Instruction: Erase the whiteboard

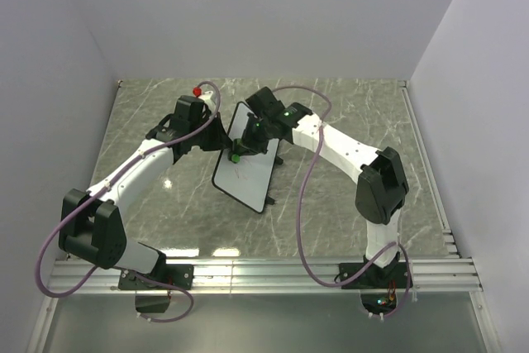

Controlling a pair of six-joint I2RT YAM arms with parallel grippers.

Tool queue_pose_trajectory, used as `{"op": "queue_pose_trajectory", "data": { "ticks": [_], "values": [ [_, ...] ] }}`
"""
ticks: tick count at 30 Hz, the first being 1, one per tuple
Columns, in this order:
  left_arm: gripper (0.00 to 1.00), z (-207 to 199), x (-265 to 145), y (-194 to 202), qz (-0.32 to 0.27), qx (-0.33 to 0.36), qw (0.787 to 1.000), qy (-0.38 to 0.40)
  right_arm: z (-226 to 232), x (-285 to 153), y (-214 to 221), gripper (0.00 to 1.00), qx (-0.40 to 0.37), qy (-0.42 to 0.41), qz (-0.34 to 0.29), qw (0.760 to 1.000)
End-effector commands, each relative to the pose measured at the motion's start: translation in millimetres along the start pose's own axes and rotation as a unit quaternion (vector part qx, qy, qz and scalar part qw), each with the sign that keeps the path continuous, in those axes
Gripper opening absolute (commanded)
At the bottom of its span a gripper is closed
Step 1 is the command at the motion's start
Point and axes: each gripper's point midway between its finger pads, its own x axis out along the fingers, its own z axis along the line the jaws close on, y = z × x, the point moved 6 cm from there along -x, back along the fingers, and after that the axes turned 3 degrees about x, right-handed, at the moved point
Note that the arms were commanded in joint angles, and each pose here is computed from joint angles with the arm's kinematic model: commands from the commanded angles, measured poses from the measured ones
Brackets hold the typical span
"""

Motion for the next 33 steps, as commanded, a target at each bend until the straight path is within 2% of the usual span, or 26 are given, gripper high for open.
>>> {"op": "queue_pose_trajectory", "data": {
  "ticks": [1,2,8,11,16,17,19,20,22,23,27,31,33],
  "values": [
    [0.00,14.9,-2.0,38.5,0.075,0.046,0.995,-0.036,-35.0,16.8,-8.6,0.00,0.021,0.020,-0.012,1.000],
    [0.00,14.7,-3.0,38.3,0.073,0.047,0.996,-0.035,-57.9,23.2,-11.1,0.00,0.032,0.044,-0.009,0.999],
    [0.00,14.1,-2.7,36.4,0.070,0.048,0.996,-0.035,-117.8,44.4,0.2,0.00,0.022,0.136,0.019,0.990],
    [0.00,13.8,-1.9,35.9,0.070,0.049,0.996,-0.033,-126.0,49.1,11.9,0.00,0.027,0.139,0.033,0.989],
    [0.00,14.4,-1.4,37.1,0.069,0.049,0.996,-0.033,-86.7,41.1,5.3,0.00,0.013,0.107,0.025,0.994],
    [0.00,13.9,-1.0,37.6,0.070,0.049,0.996,-0.032,-58.5,31.2,-6.7,0.00,0.006,0.075,0.007,0.997],
    [0.00,13.5,-0.8,38.0,0.070,0.051,0.996,-0.032,-37.4,27.5,-12.6,0.00,0.003,0.061,0.006,0.998],
    [0.00,13.6,0.0,38.6,0.071,0.051,0.996,-0.033,-7.3,14.9,-22.9,0.00,-0.002,0.024,-0.010,1.000],
    [0.00,13.0,0.5,38.9,0.073,0.053,0.995,-0.033,11.0,14.3,-28.9,0.00,-0.001,0.007,-0.010,1.000],
    [0.00,13.4,0.8,39.3,0.074,0.052,0.995,-0.035,35.2,1.8,-35.6,0.00,-0.003,-0.025,-0.022,0.999],
    [0.00,13.3,0.0,39.1,0.073,0.053,0.995,-0.037,51.4,8.0,-42.6,0.00,0.001,-0.037,-0.018,0.999],
    [0.00,13.0,-2.2,38.1,0.068,0.054,0.995,-0.038,36.6,21.6,-34.5,0.00,0.008,-0.025,-0.001,1.000],
    [0.00,13.5,-2.4,39.5,0.069,0.054,0.995,-0.038,13.2,33.1,-23.6,0.00,0.015,0.003,0.013,1.000]
  ]
}}
